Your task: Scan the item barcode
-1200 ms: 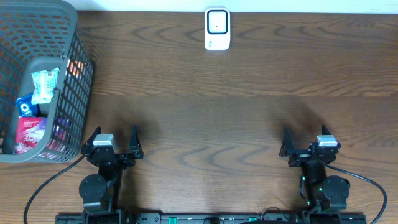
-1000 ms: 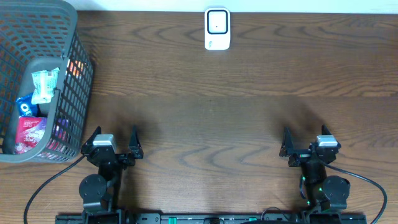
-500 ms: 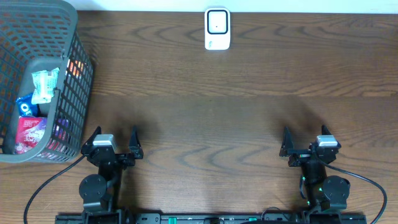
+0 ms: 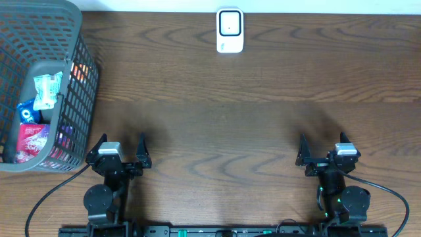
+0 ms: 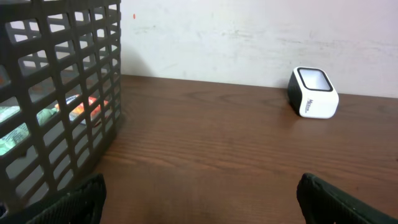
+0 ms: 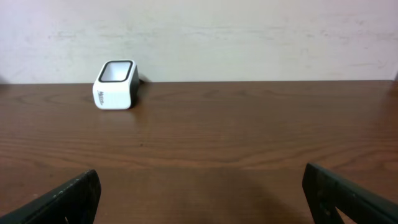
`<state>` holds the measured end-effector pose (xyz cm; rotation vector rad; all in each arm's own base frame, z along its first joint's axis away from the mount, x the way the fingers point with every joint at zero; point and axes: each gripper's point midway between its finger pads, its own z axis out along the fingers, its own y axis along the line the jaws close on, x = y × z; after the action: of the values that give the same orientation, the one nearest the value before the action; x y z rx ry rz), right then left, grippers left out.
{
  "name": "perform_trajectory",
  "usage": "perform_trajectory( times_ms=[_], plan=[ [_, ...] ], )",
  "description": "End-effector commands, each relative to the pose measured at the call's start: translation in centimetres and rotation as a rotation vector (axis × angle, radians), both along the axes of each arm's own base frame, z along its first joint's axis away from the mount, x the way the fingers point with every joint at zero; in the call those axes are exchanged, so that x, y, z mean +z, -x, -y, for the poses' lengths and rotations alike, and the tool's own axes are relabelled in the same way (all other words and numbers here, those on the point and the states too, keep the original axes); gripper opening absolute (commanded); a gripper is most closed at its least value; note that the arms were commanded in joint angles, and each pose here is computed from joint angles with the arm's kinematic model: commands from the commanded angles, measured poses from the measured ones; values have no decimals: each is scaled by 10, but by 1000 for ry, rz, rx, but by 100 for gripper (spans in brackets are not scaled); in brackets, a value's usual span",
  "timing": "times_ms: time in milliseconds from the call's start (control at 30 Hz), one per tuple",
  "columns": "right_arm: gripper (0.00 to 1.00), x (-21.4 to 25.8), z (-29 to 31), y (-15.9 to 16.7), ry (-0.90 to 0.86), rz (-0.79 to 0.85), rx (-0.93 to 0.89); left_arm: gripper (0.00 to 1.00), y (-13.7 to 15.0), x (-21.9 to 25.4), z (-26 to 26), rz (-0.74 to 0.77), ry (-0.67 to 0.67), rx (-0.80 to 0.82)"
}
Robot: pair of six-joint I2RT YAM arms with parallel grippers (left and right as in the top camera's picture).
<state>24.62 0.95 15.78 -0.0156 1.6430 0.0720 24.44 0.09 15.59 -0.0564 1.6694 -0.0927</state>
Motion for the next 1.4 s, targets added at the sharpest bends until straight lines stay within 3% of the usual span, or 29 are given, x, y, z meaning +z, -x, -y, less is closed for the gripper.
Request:
perform_trajectory(
  times_ms=[0,500,633,733,867,1067,1133,1233,1367],
  plan=[
    [99,-1,-2,0,5,-2,8,98,0,-16,3,-41,-9,-20],
    [99,-1,-2,0,5,-2,8,98,0,-14,3,-32,-22,-20],
    [99,-1,-2,0,5,-2,8,98,2,13,32,65,82,-179],
    [99,-1,-2,0,5,-2,8,98,5,34,43,151,71,-252],
    [99,-1,-2,0,5,-2,8,98,27,92,71,397,20,-433],
    [99,-1,-2,0,5,-2,8,98,52,173,64,594,17,-392],
    [99,-1,-2,0,5,-2,8,98,48,194,56,567,24,-338],
    [99,-1,-2,0,5,-2,8,98,23,209,50,360,15,-296],
    [99,-1,-2,0,5,-2,8,98,7,220,90,174,9,-571]
  ],
)
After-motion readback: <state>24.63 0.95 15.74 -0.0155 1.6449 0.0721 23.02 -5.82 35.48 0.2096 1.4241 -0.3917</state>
